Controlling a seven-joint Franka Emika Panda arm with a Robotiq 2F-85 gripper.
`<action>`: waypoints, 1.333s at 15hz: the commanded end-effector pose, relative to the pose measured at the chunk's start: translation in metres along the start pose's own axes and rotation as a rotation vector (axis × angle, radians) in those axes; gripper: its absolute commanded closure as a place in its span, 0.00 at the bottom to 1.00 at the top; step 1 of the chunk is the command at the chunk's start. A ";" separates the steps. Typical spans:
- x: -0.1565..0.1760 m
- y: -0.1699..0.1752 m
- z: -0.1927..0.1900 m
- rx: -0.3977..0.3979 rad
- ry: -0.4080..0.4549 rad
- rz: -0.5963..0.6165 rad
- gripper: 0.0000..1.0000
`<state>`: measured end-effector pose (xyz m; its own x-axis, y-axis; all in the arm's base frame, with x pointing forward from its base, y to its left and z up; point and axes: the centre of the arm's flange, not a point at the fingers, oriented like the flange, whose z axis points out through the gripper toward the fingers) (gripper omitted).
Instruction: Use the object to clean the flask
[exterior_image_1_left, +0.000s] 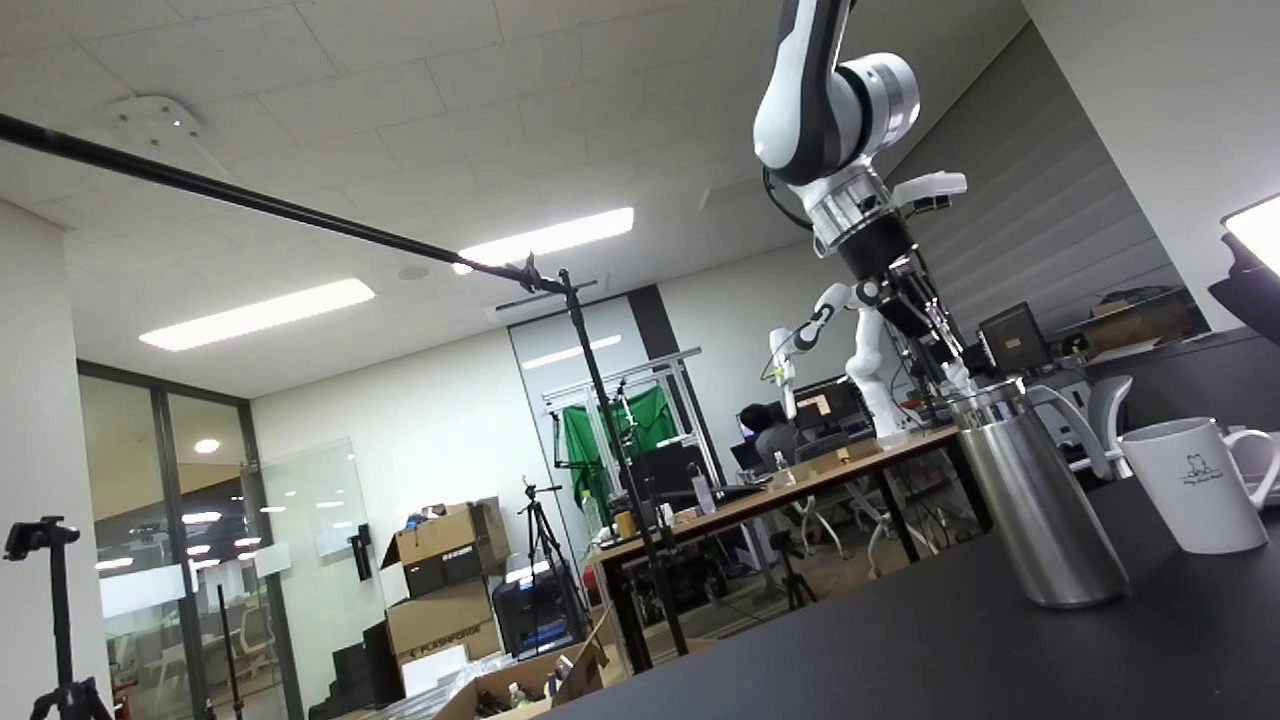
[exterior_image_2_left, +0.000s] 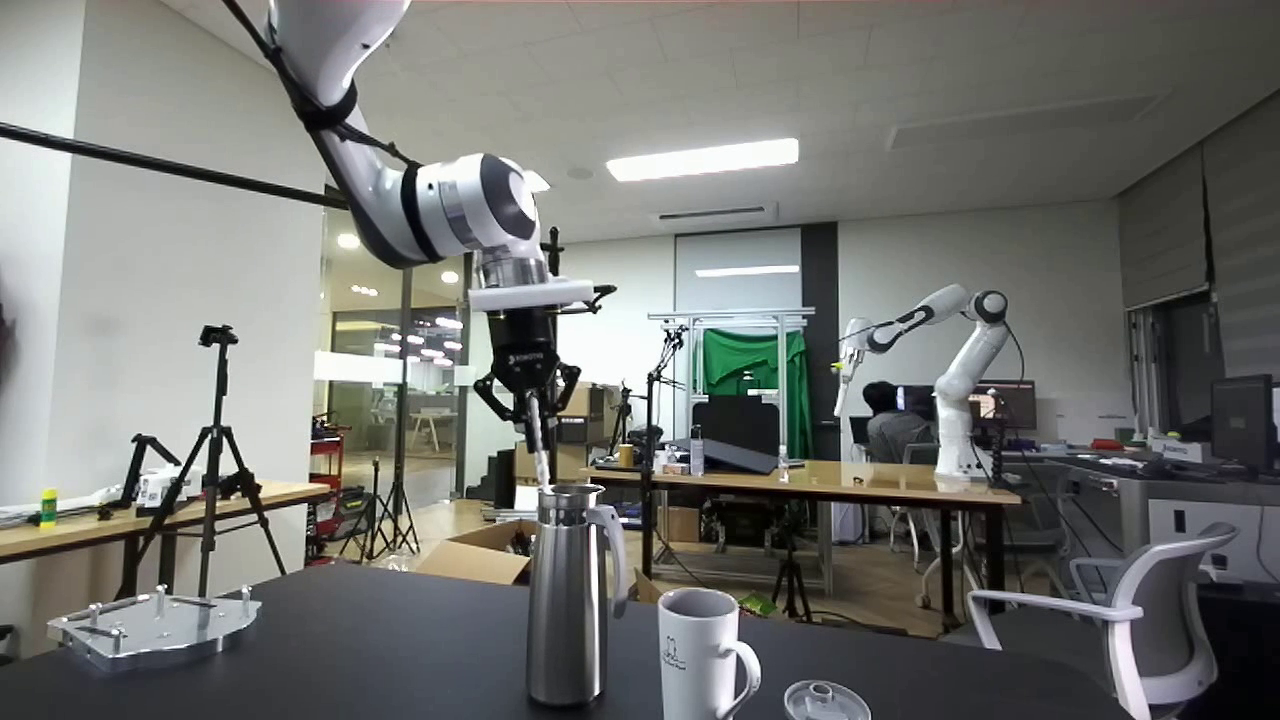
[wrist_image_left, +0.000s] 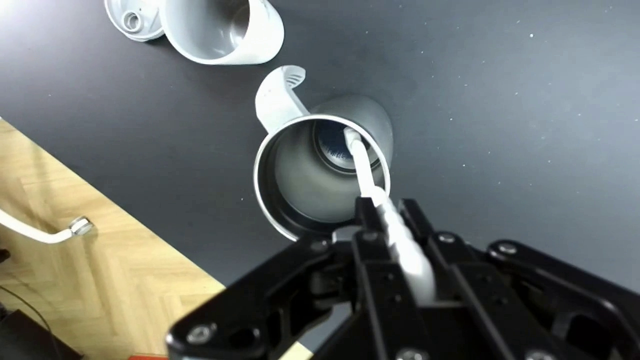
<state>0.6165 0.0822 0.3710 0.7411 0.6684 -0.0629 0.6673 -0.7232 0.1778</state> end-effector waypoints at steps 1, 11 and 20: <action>0.000 0.004 -0.047 -0.061 0.029 0.010 0.96; -0.014 0.014 -0.122 -0.141 0.146 0.032 0.96; 0.000 -0.006 -0.014 -0.047 0.065 0.007 0.96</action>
<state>0.6113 0.0885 0.3931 0.7252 0.6886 0.0017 0.6698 -0.7060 0.2299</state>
